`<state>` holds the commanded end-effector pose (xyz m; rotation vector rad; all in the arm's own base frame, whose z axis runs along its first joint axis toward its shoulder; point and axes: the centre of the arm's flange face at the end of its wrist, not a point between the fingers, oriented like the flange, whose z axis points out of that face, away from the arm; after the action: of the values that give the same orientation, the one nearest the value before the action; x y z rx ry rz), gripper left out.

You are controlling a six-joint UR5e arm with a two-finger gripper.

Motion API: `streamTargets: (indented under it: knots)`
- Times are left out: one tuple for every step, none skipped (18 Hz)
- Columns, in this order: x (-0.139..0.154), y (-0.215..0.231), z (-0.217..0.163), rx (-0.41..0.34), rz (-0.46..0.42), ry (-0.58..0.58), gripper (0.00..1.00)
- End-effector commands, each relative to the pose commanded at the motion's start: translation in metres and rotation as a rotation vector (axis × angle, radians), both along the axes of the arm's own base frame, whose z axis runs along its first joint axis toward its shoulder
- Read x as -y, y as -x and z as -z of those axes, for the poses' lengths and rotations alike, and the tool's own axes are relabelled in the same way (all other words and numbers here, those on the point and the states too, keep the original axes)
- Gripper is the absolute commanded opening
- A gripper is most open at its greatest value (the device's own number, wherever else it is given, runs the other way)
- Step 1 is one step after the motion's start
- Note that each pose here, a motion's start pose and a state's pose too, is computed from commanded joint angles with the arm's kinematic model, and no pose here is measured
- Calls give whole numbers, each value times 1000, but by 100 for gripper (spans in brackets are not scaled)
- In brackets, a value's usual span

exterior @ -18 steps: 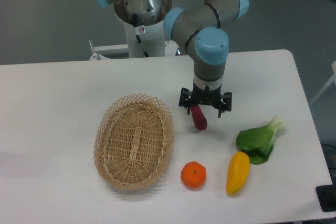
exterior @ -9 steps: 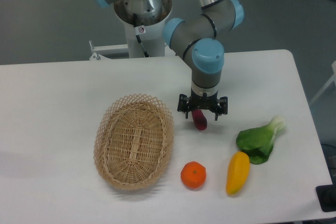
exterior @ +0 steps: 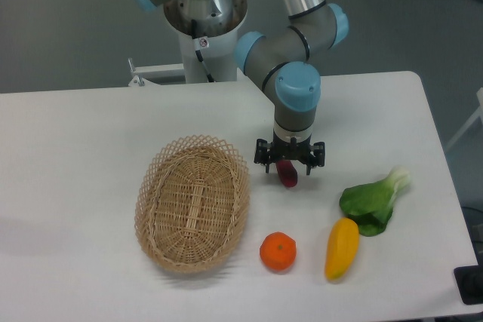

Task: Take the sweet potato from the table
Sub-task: 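Close the gripper around the purple sweet potato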

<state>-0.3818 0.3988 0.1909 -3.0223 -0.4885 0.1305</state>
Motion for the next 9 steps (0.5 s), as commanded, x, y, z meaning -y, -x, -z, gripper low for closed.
streamTargets:
  knots:
    - [0,0,1,-3,-1,5,86]
    - [1,1,3,-4,-1,12,86]
    - [1,1,3,-7,-1,10,86]
    - [1,1,3,-8,-1,10,86]
    - [1,1,3,-9,-1,9,86]
    - [1,1,3,-9,-1,9,86]
    - [1,1,2,-10,-1,8,82]
    - [1,1,2,-10,-1,8,77]
    - [1,1,2,-10,-1,8,75]
